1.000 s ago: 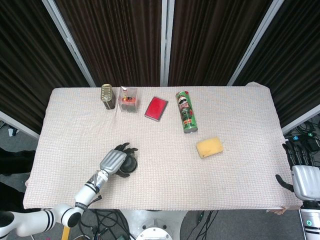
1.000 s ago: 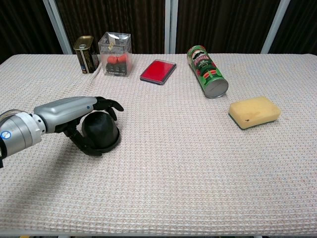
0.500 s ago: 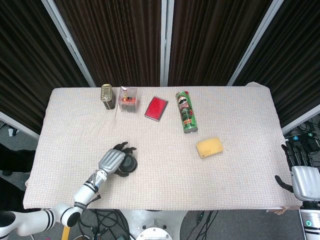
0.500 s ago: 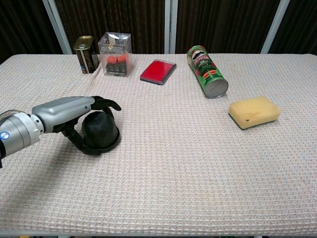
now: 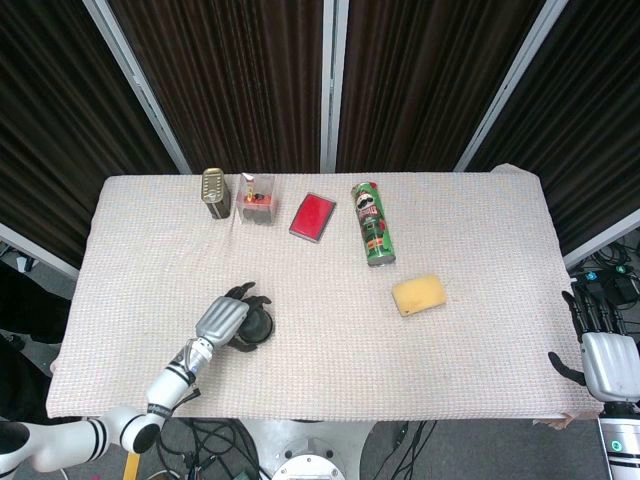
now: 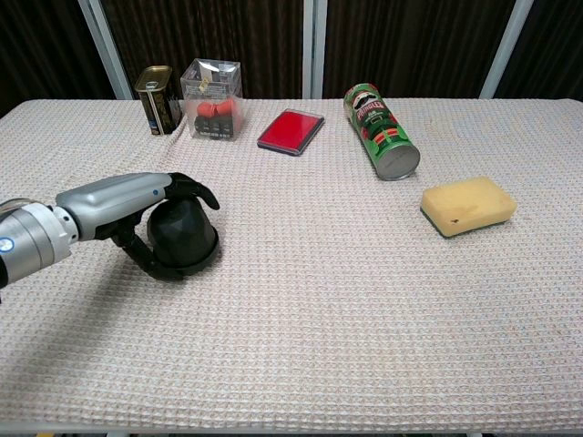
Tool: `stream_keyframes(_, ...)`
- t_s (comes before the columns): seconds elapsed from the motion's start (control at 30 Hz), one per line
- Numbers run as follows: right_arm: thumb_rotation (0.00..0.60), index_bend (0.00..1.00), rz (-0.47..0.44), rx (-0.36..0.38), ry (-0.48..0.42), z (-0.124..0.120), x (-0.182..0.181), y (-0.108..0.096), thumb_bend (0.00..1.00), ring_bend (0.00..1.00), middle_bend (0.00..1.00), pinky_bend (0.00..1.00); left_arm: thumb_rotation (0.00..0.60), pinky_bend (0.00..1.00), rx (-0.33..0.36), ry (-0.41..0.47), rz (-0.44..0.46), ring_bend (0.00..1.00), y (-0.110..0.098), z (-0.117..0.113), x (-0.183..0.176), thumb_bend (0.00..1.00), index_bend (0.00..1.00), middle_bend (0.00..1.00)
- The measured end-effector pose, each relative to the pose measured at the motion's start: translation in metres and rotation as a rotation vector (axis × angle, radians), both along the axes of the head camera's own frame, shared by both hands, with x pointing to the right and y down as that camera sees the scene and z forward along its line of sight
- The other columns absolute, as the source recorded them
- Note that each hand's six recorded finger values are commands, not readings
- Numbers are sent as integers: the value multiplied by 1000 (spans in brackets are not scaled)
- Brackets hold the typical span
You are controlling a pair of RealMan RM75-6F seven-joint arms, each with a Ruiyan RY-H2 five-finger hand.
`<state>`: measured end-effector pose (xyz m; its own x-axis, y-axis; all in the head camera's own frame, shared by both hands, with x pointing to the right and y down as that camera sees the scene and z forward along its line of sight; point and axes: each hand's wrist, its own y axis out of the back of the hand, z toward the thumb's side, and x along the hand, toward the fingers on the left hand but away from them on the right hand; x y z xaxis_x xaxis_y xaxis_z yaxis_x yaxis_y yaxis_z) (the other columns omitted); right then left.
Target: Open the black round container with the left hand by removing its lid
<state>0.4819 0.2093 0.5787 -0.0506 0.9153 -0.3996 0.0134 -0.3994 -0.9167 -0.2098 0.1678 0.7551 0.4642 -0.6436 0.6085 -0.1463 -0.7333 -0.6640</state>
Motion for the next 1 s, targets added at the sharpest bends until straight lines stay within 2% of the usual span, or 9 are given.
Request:
stream_keyframes(0.2, 600, 0, 2, 2, -2, 0, 1, 0, 121, 0, 0, 0, 600, 181, 23, 21, -39, 120, -7, -9, -4, 273, 336, 387)
stream_keyframes(0.37, 600, 0, 4, -5, -3, 2, 2, 1, 122, 0, 0, 0, 600, 249, 54, 29, -42, 160, -14, -21, -9, 317, 428, 413)
stream_keyframes(0.47, 600, 0, 1, -9, -4, 3, 1, 2, 122, 0, 0, 0, 600, 256, 58, 37, -44, 164, -15, -27, -10, 335, 483, 421)
stream_keyframes(0.7, 600, 0, 2, -4, -8, 3, 1, 1, 122, 0, 0, 0, 600, 256, 93, 33, -51, 169, -27, -44, -16, 358, 521, 430)
stream_keyframes(0.8, 600, 0, 1, -3, -15, 4, 0, 1, 122, 0, 0, 0, 600, 266, 132, 7, -45, 169, -38, -54, -23, 378, 542, 430)
stream_keyframes(0.9, 600, 0, -2, 1, -18, 4, 0, 2, 122, 0, 0, 0, 600, 274, 206, -23, -46, 176, -56, -70, -27, 395, 553, 434)
stream_keyframes(1.0, 600, 0, 3, 11, -22, 2, 2, 2, 122, 0, 0, 0, 600, 274, 310, -47, -52, 182, -81, -100, -32, 397, 557, 439)
